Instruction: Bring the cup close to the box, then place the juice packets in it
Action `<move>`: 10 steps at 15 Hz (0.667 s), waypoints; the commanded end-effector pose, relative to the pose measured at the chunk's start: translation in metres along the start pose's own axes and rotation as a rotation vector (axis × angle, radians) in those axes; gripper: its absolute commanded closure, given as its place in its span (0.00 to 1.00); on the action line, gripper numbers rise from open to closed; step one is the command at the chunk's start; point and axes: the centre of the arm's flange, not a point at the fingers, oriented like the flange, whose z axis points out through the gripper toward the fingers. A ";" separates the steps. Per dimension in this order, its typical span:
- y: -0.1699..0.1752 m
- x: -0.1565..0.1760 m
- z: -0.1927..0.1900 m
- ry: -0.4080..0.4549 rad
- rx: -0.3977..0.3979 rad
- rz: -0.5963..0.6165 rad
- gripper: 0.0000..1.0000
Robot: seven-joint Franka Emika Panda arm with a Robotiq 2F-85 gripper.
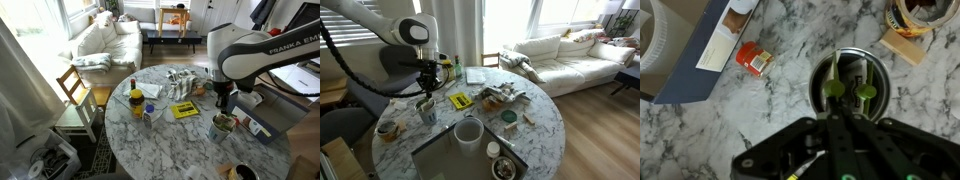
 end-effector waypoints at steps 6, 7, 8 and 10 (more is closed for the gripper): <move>-0.007 0.002 0.013 -0.019 0.017 0.029 0.73; -0.007 0.002 0.009 -0.018 0.028 0.031 0.72; -0.006 0.002 0.003 -0.012 0.037 0.029 0.65; -0.004 0.001 -0.015 0.004 0.064 0.034 0.50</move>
